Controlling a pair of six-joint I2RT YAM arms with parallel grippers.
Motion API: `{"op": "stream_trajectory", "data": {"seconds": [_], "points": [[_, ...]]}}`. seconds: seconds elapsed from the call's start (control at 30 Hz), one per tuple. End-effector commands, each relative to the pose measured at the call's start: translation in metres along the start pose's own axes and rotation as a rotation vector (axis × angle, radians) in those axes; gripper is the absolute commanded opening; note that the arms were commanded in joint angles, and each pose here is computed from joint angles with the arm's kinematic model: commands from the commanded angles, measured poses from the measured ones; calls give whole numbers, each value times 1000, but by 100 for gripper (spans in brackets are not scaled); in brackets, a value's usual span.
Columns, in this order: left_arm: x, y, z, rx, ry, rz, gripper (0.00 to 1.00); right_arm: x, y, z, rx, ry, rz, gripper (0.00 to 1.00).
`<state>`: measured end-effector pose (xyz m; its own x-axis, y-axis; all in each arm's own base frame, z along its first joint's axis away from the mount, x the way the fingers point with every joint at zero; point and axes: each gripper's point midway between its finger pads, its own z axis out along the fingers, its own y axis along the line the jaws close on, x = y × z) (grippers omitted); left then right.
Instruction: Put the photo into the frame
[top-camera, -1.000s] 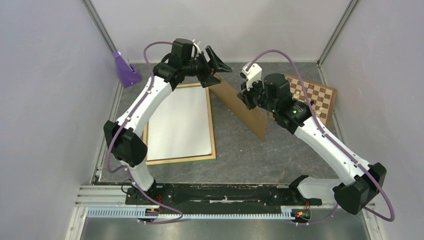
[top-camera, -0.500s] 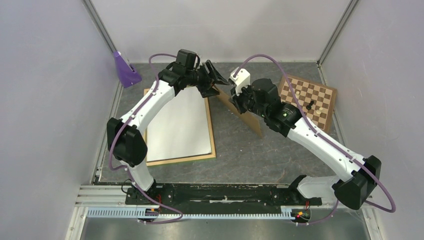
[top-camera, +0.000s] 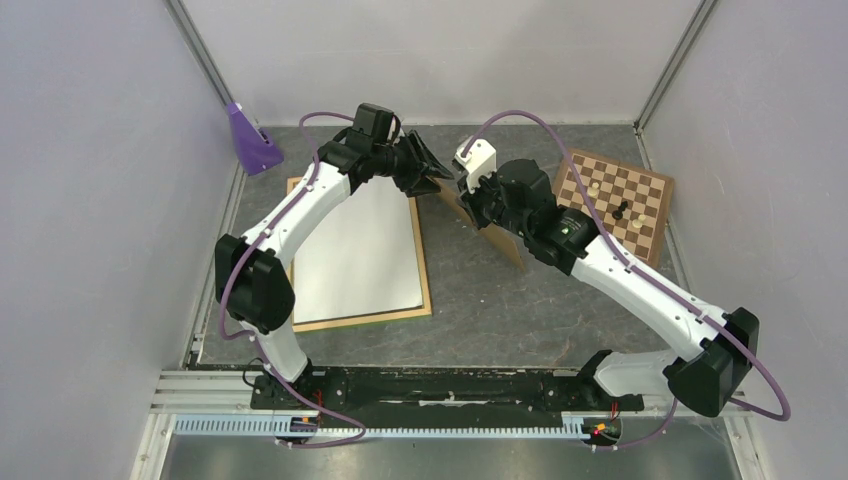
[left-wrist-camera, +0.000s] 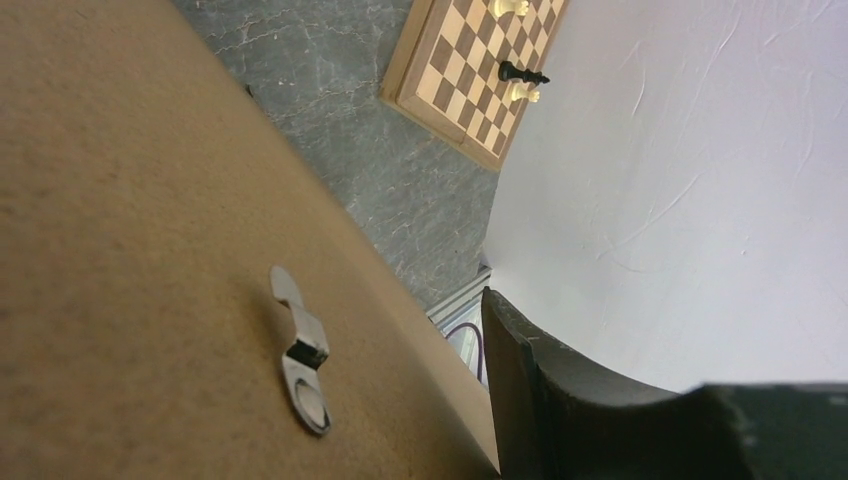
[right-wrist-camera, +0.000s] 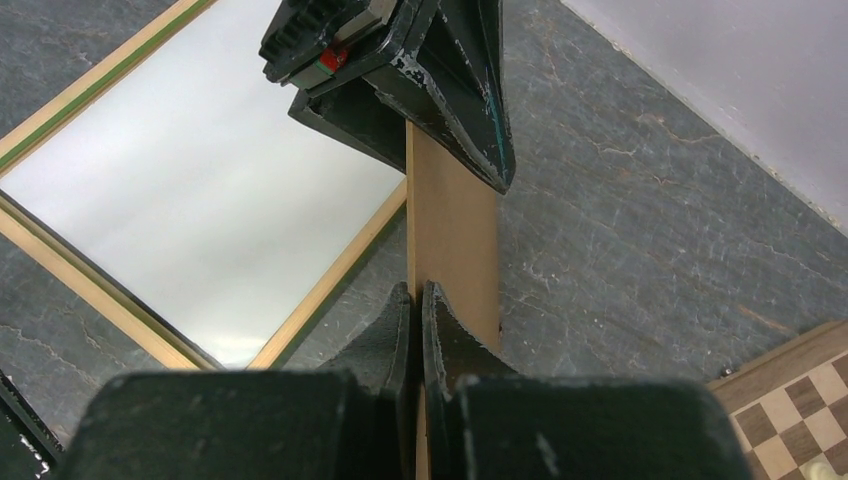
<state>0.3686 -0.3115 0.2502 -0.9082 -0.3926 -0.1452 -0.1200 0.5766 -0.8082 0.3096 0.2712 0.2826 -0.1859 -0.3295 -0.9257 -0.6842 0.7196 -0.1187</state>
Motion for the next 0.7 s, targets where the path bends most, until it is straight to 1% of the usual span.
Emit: {"op": "stream_trajectory", "data": {"seconds": [0.0,0.1,0.3,0.43,0.53,0.67], "points": [[7,-38,-22,115,14,20,50,9,17,5,-59,37,34,0],[6,-42,-25,127,11,26,47,10,17,5,-59,40,31,2],[7,-46,-28,141,12,33,38,8,20,4,-75,34,28,19],[8,-47,-28,146,18,37,27,7,24,3,-101,27,32,31],[10,-45,-28,146,22,34,19,6,28,3,-124,23,36,38],[10,-42,-30,143,20,37,11,2,31,1,-141,12,41,47]]}}
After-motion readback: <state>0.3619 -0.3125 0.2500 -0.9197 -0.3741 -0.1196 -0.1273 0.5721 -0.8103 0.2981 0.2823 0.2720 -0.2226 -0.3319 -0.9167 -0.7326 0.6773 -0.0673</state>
